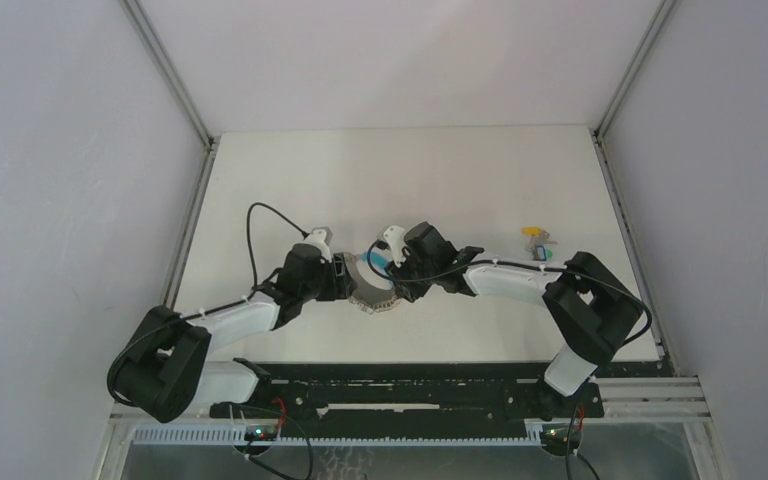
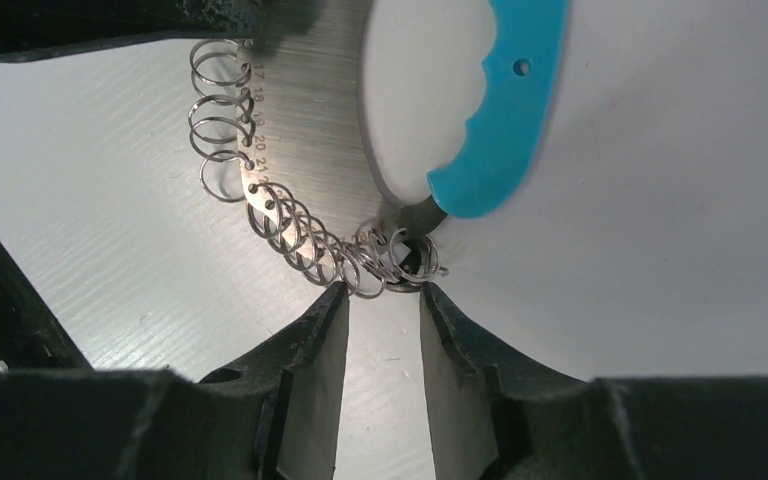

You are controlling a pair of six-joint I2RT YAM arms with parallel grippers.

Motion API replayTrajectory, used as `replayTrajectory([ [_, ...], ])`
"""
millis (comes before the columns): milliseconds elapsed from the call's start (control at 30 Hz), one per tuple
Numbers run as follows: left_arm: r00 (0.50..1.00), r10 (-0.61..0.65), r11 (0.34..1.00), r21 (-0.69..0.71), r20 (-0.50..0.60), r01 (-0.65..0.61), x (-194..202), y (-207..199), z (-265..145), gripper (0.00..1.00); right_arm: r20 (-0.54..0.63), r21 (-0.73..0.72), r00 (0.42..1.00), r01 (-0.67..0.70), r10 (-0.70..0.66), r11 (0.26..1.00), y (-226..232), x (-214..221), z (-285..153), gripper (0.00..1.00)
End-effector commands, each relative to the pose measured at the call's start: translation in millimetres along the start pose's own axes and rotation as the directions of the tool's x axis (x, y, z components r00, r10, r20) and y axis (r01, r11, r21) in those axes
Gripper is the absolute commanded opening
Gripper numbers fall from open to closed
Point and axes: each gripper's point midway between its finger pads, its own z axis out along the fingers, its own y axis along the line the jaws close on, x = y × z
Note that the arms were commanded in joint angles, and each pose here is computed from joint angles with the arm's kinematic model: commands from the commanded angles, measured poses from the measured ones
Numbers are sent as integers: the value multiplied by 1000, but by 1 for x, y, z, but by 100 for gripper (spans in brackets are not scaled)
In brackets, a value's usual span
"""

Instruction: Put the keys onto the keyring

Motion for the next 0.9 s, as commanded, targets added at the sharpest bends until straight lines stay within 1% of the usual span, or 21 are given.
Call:
replayTrajectory([
  [0,1000,-12,999,37,4,11,-3,-9,2,59,61,10,997,53,-53,999,2,-28,4,32],
  [267,1000,-11,999,39,-1,11,-2,-10,3,58,36,3,996,84,-84,996,6,-27,11,31],
  [433,1000,-13,999,40,-2,13,-1,-11,4,58,16,-22,993,113,-113,993,15,-23,9,25],
  [533,1000,-11,999,40,-6,11,0,-10,5,58,11,-59,991,132,-131,990,26,-22,4,22],
  [700,1000,-13,999,47,-7,14,1,-12,6,57,19,-174,987,163,-162,971,49,-21,-3,20],
  [867,1000,-13,999,50,-9,13,2,-13,6,57,-8,-153,987,155,-158,976,45,-20,2,20],
])
